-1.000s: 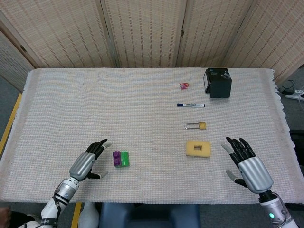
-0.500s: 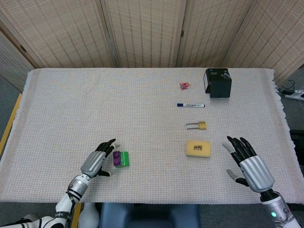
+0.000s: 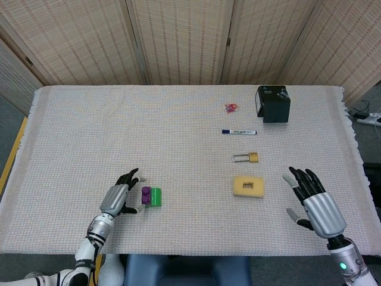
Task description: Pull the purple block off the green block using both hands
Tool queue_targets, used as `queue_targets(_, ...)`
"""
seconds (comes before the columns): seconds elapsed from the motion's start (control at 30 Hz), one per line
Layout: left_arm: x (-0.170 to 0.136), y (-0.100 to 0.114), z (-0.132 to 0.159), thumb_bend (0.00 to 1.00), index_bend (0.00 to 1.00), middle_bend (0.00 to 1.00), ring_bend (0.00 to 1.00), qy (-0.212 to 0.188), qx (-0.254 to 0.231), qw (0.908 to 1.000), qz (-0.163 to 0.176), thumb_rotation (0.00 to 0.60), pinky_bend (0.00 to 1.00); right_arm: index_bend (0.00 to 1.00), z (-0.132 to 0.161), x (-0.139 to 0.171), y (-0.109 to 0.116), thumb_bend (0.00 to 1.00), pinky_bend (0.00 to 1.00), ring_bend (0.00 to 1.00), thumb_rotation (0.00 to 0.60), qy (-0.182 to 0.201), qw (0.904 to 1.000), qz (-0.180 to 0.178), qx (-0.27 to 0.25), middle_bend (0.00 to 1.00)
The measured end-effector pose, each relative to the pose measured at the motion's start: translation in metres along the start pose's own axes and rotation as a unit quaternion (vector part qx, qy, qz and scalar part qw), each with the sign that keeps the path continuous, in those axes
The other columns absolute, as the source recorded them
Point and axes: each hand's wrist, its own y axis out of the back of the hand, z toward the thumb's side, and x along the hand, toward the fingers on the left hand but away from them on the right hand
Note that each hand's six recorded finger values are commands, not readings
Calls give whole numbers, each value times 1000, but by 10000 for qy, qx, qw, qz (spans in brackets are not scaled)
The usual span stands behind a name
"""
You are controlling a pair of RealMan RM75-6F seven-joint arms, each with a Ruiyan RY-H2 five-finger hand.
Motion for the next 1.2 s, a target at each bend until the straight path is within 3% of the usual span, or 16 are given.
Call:
queue_targets(0.17,0,-6,0,317,254,0,0,20,95,9999,-56,600,20,0,0,1,1,366,0,0,600,31,10000,-9,-37,0)
queue_targets(0.53,4,-7,3,318,379,9,0,-56,198,9998,83,600,20,0,0,1,-2,366,0,0,600,65,9998,188,-23,0)
queue_targets(0.93,9,-6,-6,419,492,54,0,62,169,9998,56,600,5,0,1,0,-5,366,0,0,600,140,9992,357,-61,0)
queue_targets(1.1,10,-3,-7,453,636,114,0,27,140,9998,144,600,6,0,1,-2,-7,366,0,0,600,128,9992,375,-62,0)
queue_targets(1.2,10,0,-8,525,777,215,15,20,82,9996,252,600,28,0,1,-2,-7,366,0,0,600,121,9992,367,-65,0)
